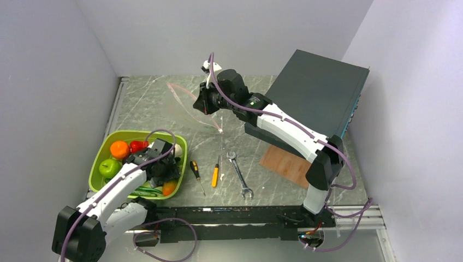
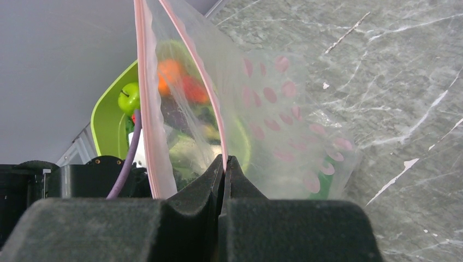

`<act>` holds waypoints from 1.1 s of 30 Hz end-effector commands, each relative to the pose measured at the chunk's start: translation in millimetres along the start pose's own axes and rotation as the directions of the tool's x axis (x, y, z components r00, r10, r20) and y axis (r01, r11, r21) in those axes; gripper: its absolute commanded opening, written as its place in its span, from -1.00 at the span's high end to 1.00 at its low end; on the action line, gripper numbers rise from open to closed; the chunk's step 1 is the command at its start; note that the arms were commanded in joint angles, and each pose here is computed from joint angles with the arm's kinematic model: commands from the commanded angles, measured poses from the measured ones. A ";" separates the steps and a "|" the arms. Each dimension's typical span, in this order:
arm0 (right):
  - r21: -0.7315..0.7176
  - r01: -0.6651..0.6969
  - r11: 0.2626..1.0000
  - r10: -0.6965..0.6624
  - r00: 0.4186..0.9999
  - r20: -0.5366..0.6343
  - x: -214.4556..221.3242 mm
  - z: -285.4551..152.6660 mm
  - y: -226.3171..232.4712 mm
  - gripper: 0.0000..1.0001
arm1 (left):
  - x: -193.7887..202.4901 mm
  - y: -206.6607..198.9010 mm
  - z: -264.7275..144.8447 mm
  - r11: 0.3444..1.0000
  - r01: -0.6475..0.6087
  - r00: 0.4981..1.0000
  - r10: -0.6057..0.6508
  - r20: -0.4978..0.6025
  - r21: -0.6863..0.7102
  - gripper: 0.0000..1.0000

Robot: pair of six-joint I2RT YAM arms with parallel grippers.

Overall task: Place the food in the zip-top bag and seal the zipper
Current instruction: Pick up the fake vegetable from the bin, then place the fake vegetable in the zipper food storage bag.

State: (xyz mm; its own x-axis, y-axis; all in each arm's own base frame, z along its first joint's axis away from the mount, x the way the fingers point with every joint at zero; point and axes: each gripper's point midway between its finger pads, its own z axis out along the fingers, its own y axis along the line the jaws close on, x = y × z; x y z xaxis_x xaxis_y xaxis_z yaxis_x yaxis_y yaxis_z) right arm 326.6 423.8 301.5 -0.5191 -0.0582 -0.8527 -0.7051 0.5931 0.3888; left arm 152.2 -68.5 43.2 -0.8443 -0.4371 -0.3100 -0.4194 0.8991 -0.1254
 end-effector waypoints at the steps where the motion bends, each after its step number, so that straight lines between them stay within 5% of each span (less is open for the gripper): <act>1: -0.040 0.017 0.999 -0.014 0.996 0.085 -28.1 -16.2 13.6 1.00 | 0.4 -12.4 3.1 0.998 0.023 1.000 -0.023 0.007 0.061 -0.32; 9: -0.047 0.014 0.999 -0.009 0.996 0.088 -29.0 -18.7 15.9 1.00 | -29.3 -12.8 -44.3 0.989 0.072 0.982 -0.093 0.165 0.131 0.32; 16: -0.058 0.011 0.998 -0.006 0.997 0.083 -27.9 -16.3 17.6 1.00 | -60.9 -46.2 -127.8 0.911 0.016 0.940 -0.154 0.306 0.411 0.52; 24: -0.074 -0.008 0.997 0.014 0.997 0.081 -25.8 -18.3 20.5 1.00 | -101.5 -102.1 -267.2 0.578 -0.268 0.795 -0.319 0.515 0.771 0.58; 30: -0.108 -0.028 0.994 0.035 0.997 0.063 -19.0 -19.4 29.4 1.00 | -131.0 -128.8 -345.5 0.325 -0.385 0.692 -0.518 0.503 0.864 0.67; 33: -0.108 -0.026 0.994 0.032 0.998 0.053 -16.0 -19.6 31.9 1.00 | -147.6 -145.5 -367.7 0.257 -0.409 0.676 -0.560 0.480 0.876 0.74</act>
State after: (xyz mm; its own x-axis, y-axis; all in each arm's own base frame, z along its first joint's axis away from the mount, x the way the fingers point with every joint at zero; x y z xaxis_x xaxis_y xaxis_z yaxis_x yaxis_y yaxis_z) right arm 315.4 428.3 291.1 -0.5639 -0.0614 -0.8236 -0.7025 0.5600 0.4392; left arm 207.7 -130.0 377.8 -0.2744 -0.7079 -0.6508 0.3324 0.5652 -0.7550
